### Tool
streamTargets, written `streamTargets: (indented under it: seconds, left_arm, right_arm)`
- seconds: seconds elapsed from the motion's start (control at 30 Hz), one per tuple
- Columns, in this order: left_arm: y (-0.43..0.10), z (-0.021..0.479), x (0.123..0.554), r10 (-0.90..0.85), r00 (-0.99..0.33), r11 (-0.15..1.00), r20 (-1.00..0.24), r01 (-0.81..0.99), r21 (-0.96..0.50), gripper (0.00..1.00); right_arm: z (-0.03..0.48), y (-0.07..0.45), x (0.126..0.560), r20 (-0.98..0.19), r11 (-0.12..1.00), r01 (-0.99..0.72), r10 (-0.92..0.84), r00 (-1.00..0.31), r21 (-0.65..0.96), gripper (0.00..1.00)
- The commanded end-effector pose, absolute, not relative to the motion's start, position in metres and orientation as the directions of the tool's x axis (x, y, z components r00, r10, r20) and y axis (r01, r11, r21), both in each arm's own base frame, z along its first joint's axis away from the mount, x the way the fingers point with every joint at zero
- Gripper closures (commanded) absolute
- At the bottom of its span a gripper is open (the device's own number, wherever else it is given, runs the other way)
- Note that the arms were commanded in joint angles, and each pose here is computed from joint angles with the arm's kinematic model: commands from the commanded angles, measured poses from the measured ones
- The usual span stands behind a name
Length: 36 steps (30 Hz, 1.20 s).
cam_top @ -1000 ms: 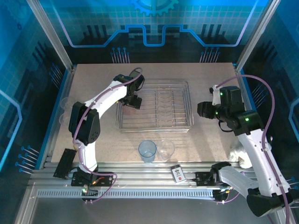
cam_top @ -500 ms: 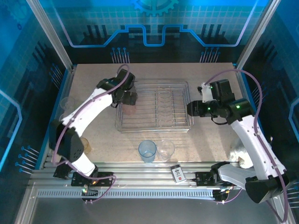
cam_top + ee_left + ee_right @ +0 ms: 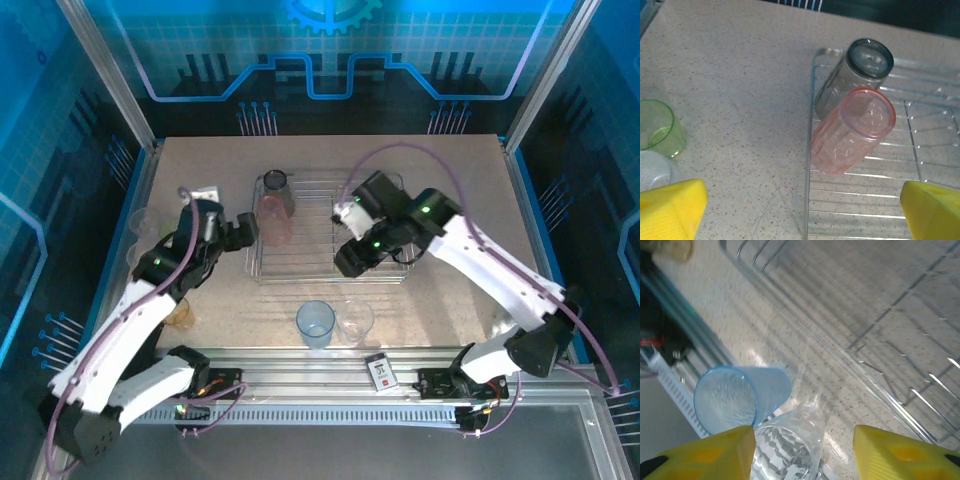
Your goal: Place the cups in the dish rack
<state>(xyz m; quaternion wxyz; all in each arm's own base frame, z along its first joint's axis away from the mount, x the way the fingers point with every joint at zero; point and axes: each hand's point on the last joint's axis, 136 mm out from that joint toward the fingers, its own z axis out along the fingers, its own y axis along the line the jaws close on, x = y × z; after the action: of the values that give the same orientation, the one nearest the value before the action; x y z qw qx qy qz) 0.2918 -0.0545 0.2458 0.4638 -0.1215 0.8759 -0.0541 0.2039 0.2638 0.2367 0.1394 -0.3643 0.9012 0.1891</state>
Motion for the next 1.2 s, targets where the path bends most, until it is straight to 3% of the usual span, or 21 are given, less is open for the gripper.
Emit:
streamTargets:
  seconds: [0.0,0.17,0.43,0.9,1.17]
  left_arm:
    - [-0.04,0.254,0.283,-0.396,-0.427,0.917,-0.813,-0.228,-0.327,0.01]
    - [-0.037,0.246,0.265,-0.417,-0.429,0.909,-0.802,-0.221,-0.354,0.01]
    - [-0.035,0.231,0.248,-0.455,-0.436,0.891,-0.776,-0.225,-0.395,0.01]
    - [-0.037,0.222,0.251,-0.459,-0.43,0.888,-0.777,-0.22,-0.403,0.01]
    - [-0.037,0.214,0.25,-0.459,-0.446,0.889,-0.769,-0.228,-0.398,0.01]
  right_arm:
    - [0.223,0.272,0.184,-0.296,0.57,-0.799,-0.742,-0.601,0.192,0.45]
    - [0.198,0.292,0.169,-0.197,0.479,-0.863,-0.841,-0.504,0.162,0.46]
    - [0.173,0.31,0.151,-0.133,0.39,-0.899,-0.898,-0.42,0.2,0.46]
    - [0.144,0.318,0.143,-0.05,0.368,-0.911,-0.923,-0.383,0.185,0.5]
    - [0.138,0.319,0.147,-0.028,0.371,-0.915,-0.925,-0.38,0.159,0.6]
